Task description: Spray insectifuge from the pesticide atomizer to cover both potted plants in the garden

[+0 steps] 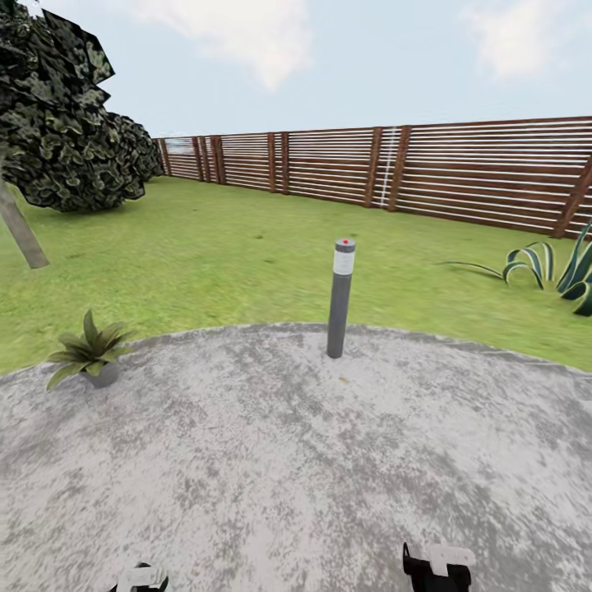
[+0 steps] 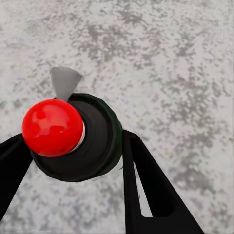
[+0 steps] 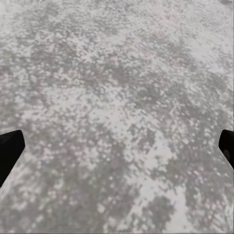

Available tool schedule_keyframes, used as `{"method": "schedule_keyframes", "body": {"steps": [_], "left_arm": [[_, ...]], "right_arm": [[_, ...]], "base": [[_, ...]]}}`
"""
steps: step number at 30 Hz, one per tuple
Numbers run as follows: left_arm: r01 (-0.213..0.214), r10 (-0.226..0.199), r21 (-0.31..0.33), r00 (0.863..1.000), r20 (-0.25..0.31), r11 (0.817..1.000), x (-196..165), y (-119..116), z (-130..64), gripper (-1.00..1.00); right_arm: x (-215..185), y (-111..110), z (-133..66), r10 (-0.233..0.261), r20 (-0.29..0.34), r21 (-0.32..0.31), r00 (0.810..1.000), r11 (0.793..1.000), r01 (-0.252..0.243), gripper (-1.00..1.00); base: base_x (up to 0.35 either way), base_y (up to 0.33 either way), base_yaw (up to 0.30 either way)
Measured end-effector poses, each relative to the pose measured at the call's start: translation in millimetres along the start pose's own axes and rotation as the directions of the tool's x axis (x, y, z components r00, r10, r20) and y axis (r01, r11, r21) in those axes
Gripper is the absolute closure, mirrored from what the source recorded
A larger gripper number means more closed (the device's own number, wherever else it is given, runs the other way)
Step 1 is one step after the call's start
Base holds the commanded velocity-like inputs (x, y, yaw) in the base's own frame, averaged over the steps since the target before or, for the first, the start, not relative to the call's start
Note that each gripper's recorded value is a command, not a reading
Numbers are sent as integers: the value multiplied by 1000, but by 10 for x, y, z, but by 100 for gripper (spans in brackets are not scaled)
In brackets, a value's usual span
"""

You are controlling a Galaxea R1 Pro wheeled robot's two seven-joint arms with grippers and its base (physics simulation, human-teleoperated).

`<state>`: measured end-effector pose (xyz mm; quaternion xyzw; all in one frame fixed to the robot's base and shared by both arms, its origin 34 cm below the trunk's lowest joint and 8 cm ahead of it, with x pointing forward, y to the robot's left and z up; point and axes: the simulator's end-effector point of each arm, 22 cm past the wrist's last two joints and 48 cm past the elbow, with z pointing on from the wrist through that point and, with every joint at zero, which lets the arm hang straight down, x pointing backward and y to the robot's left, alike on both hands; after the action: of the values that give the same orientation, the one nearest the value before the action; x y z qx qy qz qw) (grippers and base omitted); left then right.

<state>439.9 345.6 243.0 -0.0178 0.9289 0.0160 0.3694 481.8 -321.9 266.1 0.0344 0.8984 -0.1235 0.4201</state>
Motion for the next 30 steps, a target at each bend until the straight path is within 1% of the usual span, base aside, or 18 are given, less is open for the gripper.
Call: {"method": "schedule_keyframes", "body": {"steps": [13, 30], "left_arm": [[0, 0, 1, 1000, 0, 1000, 0, -6, 0, 100], [1, -1, -1, 1000, 0, 1000, 1, 1, 0, 100]], "right_arm": [[0, 2, 0, 0, 0, -1, 1000, 1000, 0, -100], [-1, -2, 0, 0, 0, 1, 1000, 1000, 0, -100]], "base": [[339, -4, 278], [339, -107, 278]]}}
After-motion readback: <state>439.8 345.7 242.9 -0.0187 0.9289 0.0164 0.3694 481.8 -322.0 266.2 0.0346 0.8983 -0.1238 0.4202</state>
